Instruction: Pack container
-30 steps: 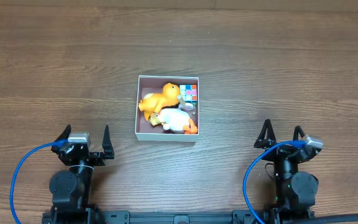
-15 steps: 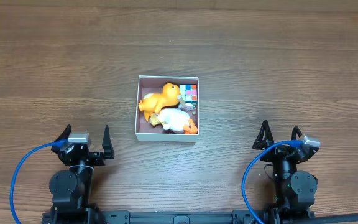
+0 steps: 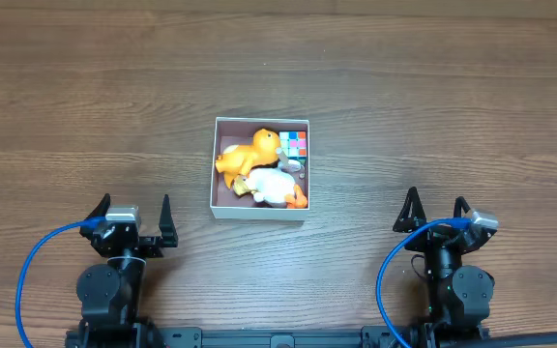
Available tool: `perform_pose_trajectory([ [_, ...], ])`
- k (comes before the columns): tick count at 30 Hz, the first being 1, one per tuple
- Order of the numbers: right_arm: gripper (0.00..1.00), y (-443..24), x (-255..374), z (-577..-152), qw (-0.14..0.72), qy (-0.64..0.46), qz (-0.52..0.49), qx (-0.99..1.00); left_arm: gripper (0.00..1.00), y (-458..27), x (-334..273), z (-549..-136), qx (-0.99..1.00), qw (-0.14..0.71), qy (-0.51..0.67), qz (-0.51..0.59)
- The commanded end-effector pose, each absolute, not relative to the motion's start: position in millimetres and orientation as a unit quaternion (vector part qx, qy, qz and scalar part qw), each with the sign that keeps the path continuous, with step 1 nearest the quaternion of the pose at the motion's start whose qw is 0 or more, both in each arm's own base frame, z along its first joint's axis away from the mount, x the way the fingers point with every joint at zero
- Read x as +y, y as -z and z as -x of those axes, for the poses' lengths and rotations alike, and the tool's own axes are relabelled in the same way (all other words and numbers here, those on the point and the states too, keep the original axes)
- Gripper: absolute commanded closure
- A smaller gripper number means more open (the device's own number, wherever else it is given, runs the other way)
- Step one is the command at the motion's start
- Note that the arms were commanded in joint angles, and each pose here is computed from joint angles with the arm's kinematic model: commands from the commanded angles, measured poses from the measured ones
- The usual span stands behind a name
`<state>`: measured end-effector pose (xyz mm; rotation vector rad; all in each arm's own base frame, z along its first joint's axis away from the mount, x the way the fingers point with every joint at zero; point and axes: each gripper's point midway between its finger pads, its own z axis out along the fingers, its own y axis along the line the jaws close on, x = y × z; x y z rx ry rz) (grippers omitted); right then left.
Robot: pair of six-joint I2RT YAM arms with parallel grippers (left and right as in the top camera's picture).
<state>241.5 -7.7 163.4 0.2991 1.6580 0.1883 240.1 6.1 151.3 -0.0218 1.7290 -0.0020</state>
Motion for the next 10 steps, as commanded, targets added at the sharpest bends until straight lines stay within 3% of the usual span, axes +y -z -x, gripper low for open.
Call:
perform_pose_trajectory([
  [1,0.00,-165.5,-7.2,-241.3,0.667,-0.084,-0.129,0.730,0.00,-151.5,8.5,-240.0,0.758,0.651,0.002,0.020],
  [10,0.00,-165.5,-7.2,-241.3,0.667,-0.084,-0.129,0.730,0.00,-151.5,8.5,-240.0,0.759,0.651,0.002,0.020],
])
